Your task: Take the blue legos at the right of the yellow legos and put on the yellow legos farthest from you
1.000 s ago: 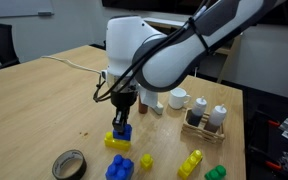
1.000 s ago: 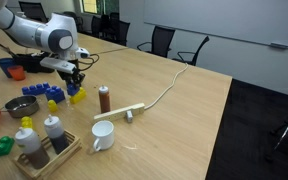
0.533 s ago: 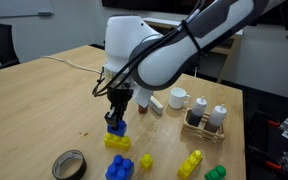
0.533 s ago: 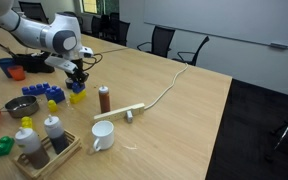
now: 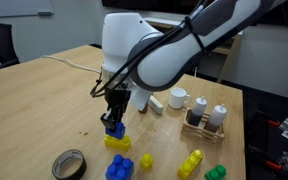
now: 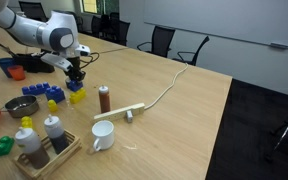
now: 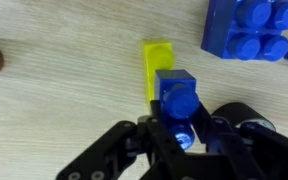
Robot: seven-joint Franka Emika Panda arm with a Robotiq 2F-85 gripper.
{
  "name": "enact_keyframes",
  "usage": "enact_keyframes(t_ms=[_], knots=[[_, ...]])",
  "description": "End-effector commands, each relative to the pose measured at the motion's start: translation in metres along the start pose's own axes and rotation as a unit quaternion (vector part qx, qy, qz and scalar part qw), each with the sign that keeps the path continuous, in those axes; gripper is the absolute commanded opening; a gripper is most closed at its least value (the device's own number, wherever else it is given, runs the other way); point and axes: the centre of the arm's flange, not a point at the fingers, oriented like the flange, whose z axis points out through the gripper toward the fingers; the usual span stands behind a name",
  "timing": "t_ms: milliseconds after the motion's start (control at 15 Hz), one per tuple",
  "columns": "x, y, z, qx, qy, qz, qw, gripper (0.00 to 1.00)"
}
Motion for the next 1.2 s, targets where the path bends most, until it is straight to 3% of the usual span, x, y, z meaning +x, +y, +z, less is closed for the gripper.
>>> enact_keyframes(t_ms=[0, 1133], knots=[[-0.008, 0.004, 0.001, -0.006, -0.016, 0.014, 0.9998, 0.1], [-0.031, 0.003, 0.023, -0.018, -0.049, 0.018, 0.9985, 0.1]])
